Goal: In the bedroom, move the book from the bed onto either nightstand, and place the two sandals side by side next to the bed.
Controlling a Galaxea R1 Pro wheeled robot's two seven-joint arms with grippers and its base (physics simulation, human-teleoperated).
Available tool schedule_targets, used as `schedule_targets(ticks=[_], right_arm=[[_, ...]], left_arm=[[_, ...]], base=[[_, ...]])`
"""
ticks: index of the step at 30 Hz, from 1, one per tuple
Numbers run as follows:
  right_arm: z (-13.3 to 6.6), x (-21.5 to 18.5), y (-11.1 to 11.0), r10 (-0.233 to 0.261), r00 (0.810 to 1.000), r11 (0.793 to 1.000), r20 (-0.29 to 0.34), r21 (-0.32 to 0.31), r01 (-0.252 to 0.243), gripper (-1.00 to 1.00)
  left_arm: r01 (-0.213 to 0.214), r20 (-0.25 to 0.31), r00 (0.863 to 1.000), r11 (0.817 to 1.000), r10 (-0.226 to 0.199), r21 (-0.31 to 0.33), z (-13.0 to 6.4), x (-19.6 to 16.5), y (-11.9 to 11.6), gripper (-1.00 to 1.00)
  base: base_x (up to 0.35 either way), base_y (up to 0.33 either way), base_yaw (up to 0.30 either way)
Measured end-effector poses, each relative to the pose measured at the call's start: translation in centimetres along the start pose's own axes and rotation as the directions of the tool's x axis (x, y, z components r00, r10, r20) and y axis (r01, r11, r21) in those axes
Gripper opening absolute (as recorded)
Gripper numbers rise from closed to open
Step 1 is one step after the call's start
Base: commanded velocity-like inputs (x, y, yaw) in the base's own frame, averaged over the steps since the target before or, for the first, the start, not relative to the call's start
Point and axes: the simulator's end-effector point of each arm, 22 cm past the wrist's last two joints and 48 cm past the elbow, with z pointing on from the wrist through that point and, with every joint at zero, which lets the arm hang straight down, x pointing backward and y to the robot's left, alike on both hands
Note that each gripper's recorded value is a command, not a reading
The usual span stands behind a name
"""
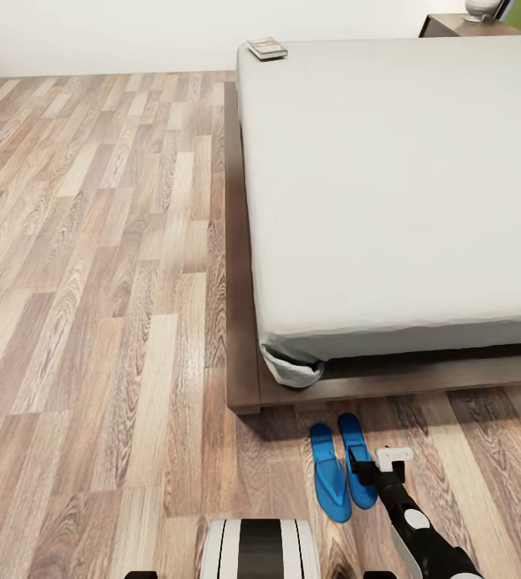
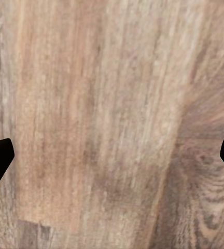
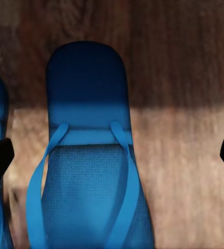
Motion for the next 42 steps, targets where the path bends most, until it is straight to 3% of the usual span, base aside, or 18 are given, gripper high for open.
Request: schedule_targets(ticks=[26, 42], right_arm=[[-0.6, -3.1, -0.7, 0.004, 0.998, 1.000, 0.056, 0.026, -0.006, 1.00], [-0.6, -2.8, -0.7, 0.005, 0.999, 1.000, 0.048, 0.026, -0.006, 1.00]], left_arm=[[0.010, 0.051, 0.999, 1.000, -0.010, 0.010, -0.8, -1.8, -0.2, 1.00], [0.010, 0.051, 0.999, 1.000, -0.010, 0.009, -0.8, -1.8, -0.2, 1.00]], base=[[0.000, 0.000, 0.000], [0.000, 0.000, 0.000]])
